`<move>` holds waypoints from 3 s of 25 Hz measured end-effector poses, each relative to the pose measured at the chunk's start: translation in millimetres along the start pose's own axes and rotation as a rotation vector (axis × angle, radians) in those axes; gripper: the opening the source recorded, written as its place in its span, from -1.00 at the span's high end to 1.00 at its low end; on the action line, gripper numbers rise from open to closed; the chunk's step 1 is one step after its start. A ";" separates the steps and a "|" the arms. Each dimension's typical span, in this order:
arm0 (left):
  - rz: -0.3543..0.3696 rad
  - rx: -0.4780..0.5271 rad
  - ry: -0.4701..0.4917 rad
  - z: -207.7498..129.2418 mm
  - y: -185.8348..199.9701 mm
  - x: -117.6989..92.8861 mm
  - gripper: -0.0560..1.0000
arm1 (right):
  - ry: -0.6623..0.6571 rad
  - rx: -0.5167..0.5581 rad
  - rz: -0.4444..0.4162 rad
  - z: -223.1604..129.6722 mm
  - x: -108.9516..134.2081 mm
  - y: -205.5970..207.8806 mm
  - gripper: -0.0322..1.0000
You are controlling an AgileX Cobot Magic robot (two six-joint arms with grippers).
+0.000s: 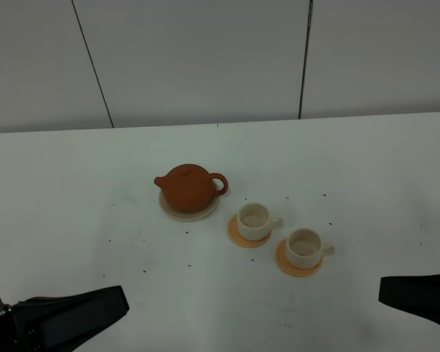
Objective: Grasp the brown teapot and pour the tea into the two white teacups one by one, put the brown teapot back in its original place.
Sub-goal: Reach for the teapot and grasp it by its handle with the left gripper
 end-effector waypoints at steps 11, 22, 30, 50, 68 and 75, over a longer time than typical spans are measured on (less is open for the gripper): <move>0.000 0.000 0.000 0.0 0.0 0.0 0.43 | 0.000 0.000 0.000 0.0 0.0 0.0 0.47; 0.000 0.000 -0.003 0.0 0.0 0.0 0.42 | 0.009 -0.013 0.008 1.4 4.8 1.4 0.47; 0.001 0.026 -0.044 4.1 -0.7 -2.4 0.43 | 0.105 -0.045 0.024 -2.5 22.4 8.5 0.47; 0.343 0.337 -0.240 46.7 6.4 -5.4 0.43 | 0.204 -0.042 -0.414 -12.1 61.9 48.3 0.47; 0.623 0.568 -0.228 30.4 32.5 6.1 0.43 | 0.438 -0.404 -0.814 -94.4 72.3 109.7 0.47; 0.657 0.491 -0.331 25.5 41.2 -19.4 0.43 | 0.420 -0.380 -0.841 -100.8 46.7 103.3 0.47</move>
Point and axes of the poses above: a point on each arm's last joint axis where the gripper is mounted, y pointing back along that axis away from the gripper, x along the wrist's bending axis when the last joint is at zero, z = x × y, the point moved 1 cm from there along -y, pointing out along that axis toward the gripper, and after that the axes turned 10 degrees about -y, right-handed, at the moved point
